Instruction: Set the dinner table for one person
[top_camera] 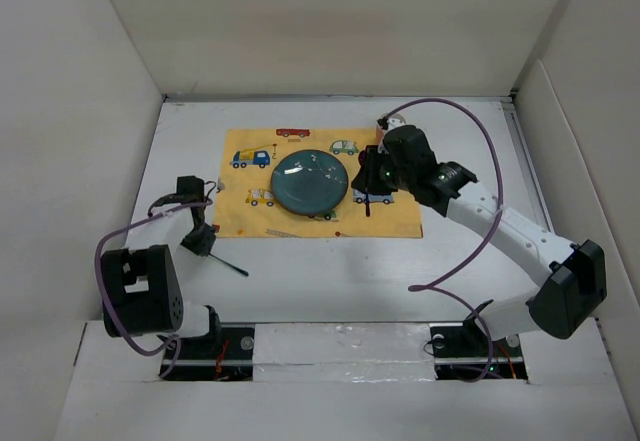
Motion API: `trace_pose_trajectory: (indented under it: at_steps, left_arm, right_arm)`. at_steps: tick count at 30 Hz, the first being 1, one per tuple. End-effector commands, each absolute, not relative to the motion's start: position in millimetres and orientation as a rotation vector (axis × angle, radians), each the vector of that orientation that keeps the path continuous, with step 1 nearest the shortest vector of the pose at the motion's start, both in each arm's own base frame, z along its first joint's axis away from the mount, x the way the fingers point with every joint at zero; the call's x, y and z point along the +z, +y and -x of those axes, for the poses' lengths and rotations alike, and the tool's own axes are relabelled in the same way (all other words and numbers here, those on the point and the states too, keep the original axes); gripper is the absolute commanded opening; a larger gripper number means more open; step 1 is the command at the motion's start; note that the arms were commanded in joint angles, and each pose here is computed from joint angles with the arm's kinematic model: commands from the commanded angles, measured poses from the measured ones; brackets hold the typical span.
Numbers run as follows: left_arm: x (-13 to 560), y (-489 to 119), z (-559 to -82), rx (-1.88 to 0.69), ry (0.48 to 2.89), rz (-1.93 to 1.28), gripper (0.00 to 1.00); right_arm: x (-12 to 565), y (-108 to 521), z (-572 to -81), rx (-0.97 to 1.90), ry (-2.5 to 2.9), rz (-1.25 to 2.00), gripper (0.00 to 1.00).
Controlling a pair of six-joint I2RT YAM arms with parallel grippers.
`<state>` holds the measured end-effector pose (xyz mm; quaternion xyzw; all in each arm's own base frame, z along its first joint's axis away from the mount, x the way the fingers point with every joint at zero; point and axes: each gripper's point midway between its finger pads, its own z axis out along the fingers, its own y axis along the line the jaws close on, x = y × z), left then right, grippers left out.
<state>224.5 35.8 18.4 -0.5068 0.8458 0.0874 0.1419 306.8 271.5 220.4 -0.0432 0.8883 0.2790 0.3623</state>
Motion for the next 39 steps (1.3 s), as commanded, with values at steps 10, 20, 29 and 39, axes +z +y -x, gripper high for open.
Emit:
trace_pose_trajectory:
  at_steps: [10,20,29,39]
  left_arm:
    - [172.7,10.8,-293.0,0.041,2.268,0.949,0.00]
    - [169.3,-47.7,-403.4,0.103,2.483,0.293,0.00]
    - [145.7,-66.5,-457.9,0.089,2.488,0.082,0.00]
    - [89.7,-88.1,-460.1,0.074,2.571,0.045,0.00]
  right_arm:
    - [235.9,244.3,-318.8,0.725,2.225,0.009,0.29]
    - [226.0,223.0,-300.2,0.666,2.255,-0.038,0.33]
    - [203.1,189.5,-277.7,0.537,2.306,-0.118,0.44]
    - [193.8,181.0,-274.3,0.489,2.333,-0.160,0.45]
